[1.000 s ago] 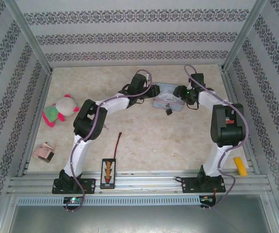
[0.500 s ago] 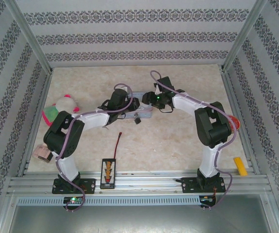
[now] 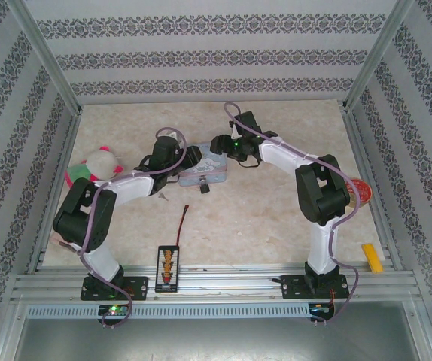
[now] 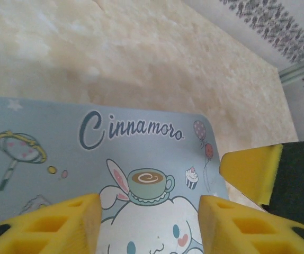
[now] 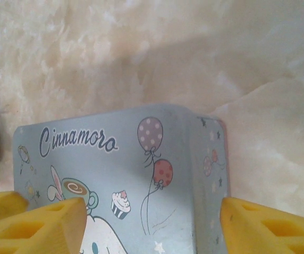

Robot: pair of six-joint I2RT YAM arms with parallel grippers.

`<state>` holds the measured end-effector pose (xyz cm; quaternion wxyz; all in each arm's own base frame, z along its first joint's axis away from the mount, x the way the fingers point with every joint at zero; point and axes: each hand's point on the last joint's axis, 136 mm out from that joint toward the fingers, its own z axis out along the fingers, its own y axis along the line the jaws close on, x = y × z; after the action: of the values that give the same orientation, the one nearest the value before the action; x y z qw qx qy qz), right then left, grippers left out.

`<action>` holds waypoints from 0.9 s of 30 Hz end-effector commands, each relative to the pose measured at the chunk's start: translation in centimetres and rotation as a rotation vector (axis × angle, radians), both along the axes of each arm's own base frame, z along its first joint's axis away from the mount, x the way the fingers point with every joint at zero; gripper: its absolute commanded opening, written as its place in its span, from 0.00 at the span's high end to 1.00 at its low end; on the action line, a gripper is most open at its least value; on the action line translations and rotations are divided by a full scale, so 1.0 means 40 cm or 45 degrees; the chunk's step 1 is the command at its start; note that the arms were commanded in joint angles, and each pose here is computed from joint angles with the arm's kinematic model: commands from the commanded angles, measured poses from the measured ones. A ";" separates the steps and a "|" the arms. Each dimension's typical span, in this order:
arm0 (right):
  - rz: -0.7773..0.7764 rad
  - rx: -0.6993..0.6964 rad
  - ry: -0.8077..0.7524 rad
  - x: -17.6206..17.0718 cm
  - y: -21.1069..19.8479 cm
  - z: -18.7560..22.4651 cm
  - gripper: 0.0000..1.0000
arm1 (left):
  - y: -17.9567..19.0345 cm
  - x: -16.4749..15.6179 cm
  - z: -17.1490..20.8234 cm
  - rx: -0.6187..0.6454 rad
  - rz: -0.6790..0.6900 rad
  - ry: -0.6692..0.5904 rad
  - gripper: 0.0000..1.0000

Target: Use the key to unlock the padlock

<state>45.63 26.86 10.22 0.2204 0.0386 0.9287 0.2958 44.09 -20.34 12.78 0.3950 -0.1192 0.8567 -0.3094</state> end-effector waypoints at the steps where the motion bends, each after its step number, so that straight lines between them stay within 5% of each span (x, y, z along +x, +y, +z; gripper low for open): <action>1: -0.022 -0.147 -0.090 0.009 -0.062 0.062 0.30 | 0.046 -0.010 0.085 0.034 0.014 -0.084 0.43; 6: -0.031 -0.313 -0.152 -0.015 -0.124 0.100 0.28 | 0.133 -0.081 0.090 0.283 0.037 -0.018 0.36; 13: -0.058 -0.481 -0.228 -0.077 -0.187 0.134 0.20 | 0.230 -0.224 -0.056 0.641 -0.048 0.337 0.41; 21: -0.118 -0.556 -0.325 -0.121 -0.216 0.180 0.02 | 0.255 -0.275 -0.170 0.770 -0.144 0.532 0.51; 27: -0.132 -0.579 -0.353 -0.126 -0.217 0.198 0.02 | 0.300 -0.292 -0.230 0.817 -0.114 0.659 0.62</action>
<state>40.87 18.91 17.15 0.3454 -0.0074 0.9339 0.0921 33.73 -10.41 4.95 0.2053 -0.0217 0.9778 -0.0367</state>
